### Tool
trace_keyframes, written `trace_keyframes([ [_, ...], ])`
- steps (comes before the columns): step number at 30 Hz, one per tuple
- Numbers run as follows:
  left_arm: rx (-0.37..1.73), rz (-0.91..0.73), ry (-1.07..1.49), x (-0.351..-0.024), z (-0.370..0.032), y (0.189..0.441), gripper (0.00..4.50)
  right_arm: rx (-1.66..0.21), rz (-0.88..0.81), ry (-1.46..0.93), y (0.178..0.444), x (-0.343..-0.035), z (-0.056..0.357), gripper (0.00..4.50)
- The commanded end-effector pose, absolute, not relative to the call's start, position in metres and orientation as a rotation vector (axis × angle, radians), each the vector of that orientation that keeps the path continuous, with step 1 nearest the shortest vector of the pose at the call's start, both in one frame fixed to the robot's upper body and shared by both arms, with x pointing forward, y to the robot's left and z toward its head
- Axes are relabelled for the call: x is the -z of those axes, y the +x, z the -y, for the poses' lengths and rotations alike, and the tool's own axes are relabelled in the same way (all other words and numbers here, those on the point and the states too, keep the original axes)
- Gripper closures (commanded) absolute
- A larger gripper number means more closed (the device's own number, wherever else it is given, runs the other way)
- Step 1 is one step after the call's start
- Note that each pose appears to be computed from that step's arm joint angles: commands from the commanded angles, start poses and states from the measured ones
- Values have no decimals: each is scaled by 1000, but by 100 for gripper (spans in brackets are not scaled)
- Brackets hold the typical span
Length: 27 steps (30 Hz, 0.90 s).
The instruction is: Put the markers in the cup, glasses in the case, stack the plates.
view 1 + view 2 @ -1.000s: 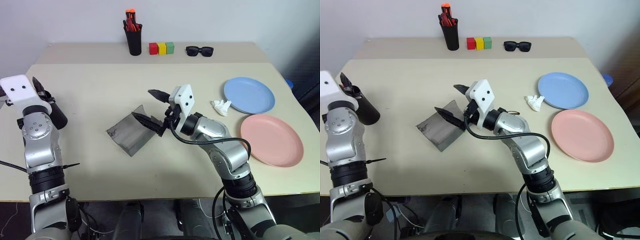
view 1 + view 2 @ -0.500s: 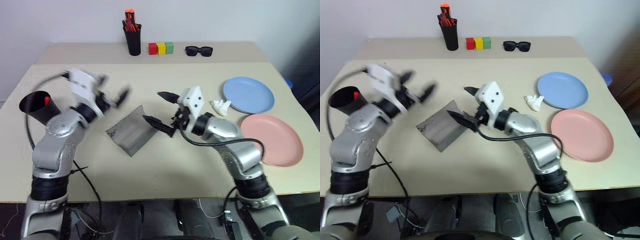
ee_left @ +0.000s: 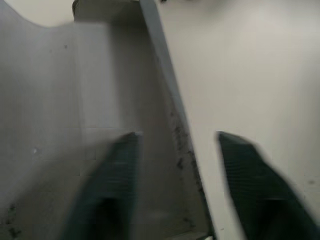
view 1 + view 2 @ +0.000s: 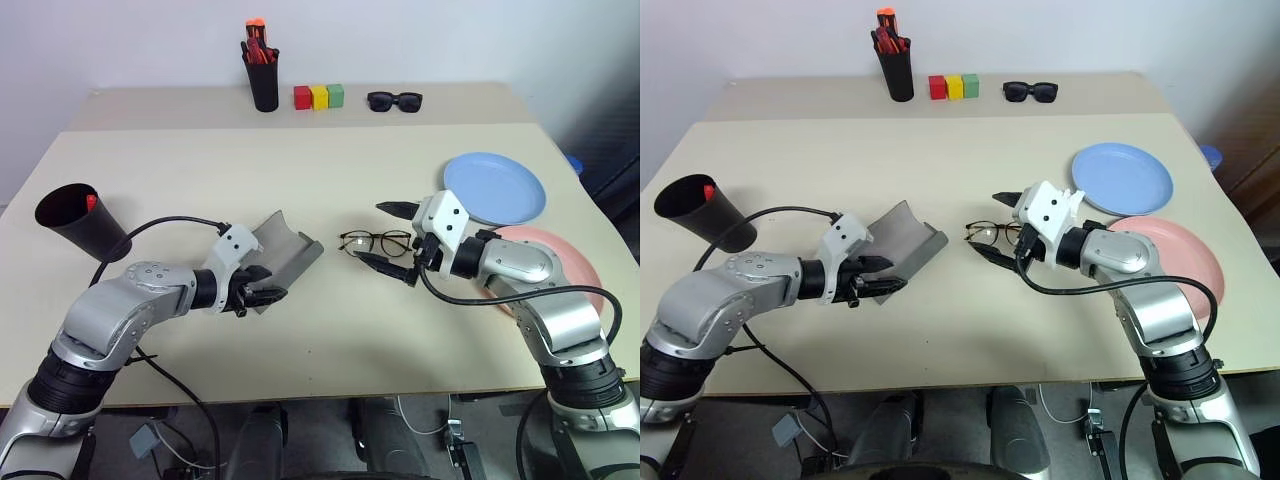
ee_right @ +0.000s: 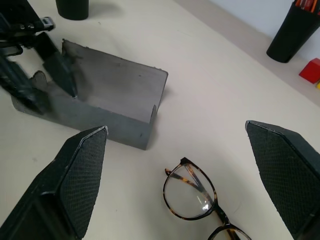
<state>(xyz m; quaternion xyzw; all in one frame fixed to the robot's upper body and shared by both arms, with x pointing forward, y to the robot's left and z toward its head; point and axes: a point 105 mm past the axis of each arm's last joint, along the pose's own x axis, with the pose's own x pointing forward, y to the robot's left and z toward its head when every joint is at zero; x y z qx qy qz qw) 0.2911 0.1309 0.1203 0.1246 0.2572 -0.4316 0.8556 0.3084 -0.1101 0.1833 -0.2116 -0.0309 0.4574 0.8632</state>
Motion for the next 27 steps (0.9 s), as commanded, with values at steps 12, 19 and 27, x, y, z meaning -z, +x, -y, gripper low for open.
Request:
trace_keyframes([
  [12,1211,-278,817,-131,-138,292,449,-776,-33,-752,344,-168,127,0],
  [19,1306,-229,876,-131,-138,291,395,-772,-36,-937,358,-161,125,0],
  [27,1189,-134,783,-154,-139,303,64,-791,-69,-1018,365,-157,130,0],
])
